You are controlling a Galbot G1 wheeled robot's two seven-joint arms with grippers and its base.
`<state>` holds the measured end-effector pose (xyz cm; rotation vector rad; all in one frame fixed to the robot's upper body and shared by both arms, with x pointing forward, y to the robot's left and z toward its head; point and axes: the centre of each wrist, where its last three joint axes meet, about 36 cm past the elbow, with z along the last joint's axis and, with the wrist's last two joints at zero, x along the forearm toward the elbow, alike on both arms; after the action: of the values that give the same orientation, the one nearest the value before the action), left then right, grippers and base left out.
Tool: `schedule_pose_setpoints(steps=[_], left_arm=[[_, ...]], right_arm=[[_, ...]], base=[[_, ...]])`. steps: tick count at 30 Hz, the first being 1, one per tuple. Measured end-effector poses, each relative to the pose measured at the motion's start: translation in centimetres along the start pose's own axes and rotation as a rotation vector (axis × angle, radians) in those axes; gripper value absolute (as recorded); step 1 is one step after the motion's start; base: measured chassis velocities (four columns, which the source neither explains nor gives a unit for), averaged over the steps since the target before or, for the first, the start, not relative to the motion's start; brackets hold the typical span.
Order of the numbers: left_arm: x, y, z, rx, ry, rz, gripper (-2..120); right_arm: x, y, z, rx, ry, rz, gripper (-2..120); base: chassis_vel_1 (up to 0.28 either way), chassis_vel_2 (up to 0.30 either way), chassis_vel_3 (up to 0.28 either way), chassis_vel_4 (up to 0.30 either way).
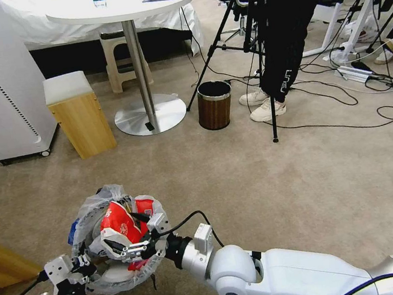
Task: Pick up the trash bin and place the garbage on the floor into it.
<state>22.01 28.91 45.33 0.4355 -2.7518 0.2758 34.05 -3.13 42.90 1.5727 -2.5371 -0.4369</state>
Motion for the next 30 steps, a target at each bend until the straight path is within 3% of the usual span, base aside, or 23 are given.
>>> schedule_pose_setpoints(steps=[13, 20, 30], left_arm=[[-1.7, 1.7, -3.3, 0.023, 0.166, 0.052, 0], [-6.4, 3.3, -3.9, 0.064, 0.262, 0.046, 0], [-11.2, 5.8, -4.3, 0.110, 0.375, -0.006, 0]], right_arm=[[2.1, -1.8, -3.0, 0.012, -0.100, 0.059, 100], [5.7, -4.2, -7.6, 0.068, -0.250, 0.174, 100], [9.4, -5.8, -10.5, 0.099, -0.350, 0.300, 100]], base=[[0.000, 0.000, 0.000, 0.000], [0.000, 0.000, 0.000, 0.000], [0.000, 0.000, 0.000, 0.000]])
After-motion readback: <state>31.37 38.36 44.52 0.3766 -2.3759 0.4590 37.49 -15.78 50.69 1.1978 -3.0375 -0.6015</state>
